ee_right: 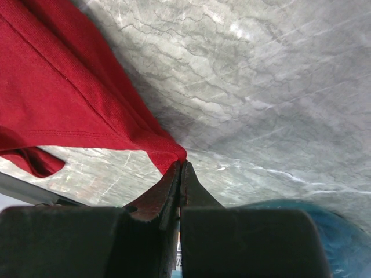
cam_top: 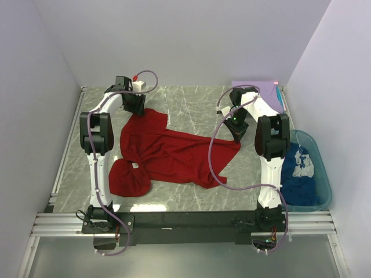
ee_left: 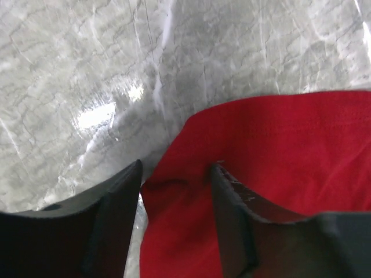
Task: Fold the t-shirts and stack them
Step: Flatten the tshirt out
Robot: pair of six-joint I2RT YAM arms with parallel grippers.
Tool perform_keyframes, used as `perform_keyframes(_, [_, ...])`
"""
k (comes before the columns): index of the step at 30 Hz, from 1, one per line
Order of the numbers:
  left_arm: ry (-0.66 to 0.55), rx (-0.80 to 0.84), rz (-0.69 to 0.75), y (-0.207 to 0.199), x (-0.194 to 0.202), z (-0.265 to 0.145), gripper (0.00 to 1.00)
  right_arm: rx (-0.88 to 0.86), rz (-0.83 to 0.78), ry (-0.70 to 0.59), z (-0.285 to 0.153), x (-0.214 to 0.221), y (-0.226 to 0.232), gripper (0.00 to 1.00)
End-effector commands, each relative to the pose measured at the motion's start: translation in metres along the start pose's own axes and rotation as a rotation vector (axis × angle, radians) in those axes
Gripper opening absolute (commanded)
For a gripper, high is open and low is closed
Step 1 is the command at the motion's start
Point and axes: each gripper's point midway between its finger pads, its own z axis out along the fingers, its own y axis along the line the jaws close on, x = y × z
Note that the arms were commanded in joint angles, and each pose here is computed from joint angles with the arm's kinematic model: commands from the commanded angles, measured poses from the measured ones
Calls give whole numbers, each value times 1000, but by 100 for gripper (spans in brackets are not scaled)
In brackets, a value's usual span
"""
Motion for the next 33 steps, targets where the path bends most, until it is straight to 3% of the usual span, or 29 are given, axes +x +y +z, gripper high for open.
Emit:
perform_keyframes(1, [58, 37, -14, -13, 19, 3, 53, 38, -10, -26, -9, -10, -10, 0])
perform_keyframes(4, [33, 37, -29, -15, 9, -2, 30, 67, -12, -62, -17, -23, -18, 0])
perform_keyframes(5, [21, 34, -32, -13, 4, -3, 17, 78, -14, -75, -21, -28, -20, 0])
perform_keyframes(8, [-74, -3, -39, 4, -35, -25, 0, 147, -22, -155, -43, -51, -34, 0])
perform_keyframes(11, [-236, -52, -40, 25, -95, -72, 0, 280, -33, -312, -87, -84, -54, 0])
perform_keyframes(12, [-312, -89, -57, 50, -116, -100, 0, 332, -37, -376, -107, -95, -61, 0])
perform_keyframes(15, [-497, -137, -81, 69, -161, -170, 0, 501, -16, -620, -188, -118, -71, 0])
perform_keyframes(17, [-648, -173, -49, 68, -193, -230, 0, 581, -11, -778, -234, -133, -72, 0])
perform_keyframes(19, [-715, -196, -65, 72, -198, -259, 0, 670, 17, -907, -287, -126, -68, 0])
perform_keyframes(20, [-816, -226, -22, 65, -214, -303, 0, 722, 27, -1002, -316, -130, -67, 0])
perform_keyframes(22, [-874, -213, -81, 63, -212, -329, 0, 795, 61, -1129, -368, -114, -57, 0])
perform_keyframes(27, [-1135, -223, -50, 35, -220, -454, 0, 951, 94, -1457, -488, -63, -16, 0])
perform_keyframes(31, [-1257, -270, 5, 9, -203, -522, 0, 1032, 96, -1621, -542, -11, 18, 0])
perform_keyframes(32, [-1331, -296, 53, -11, -198, -558, 0, 1051, 94, -1666, -554, 0, 27, 0])
perform_keyframes(33, [-1329, -322, 50, -9, -188, -558, 0, 1069, 91, -1696, -562, 21, 39, 0])
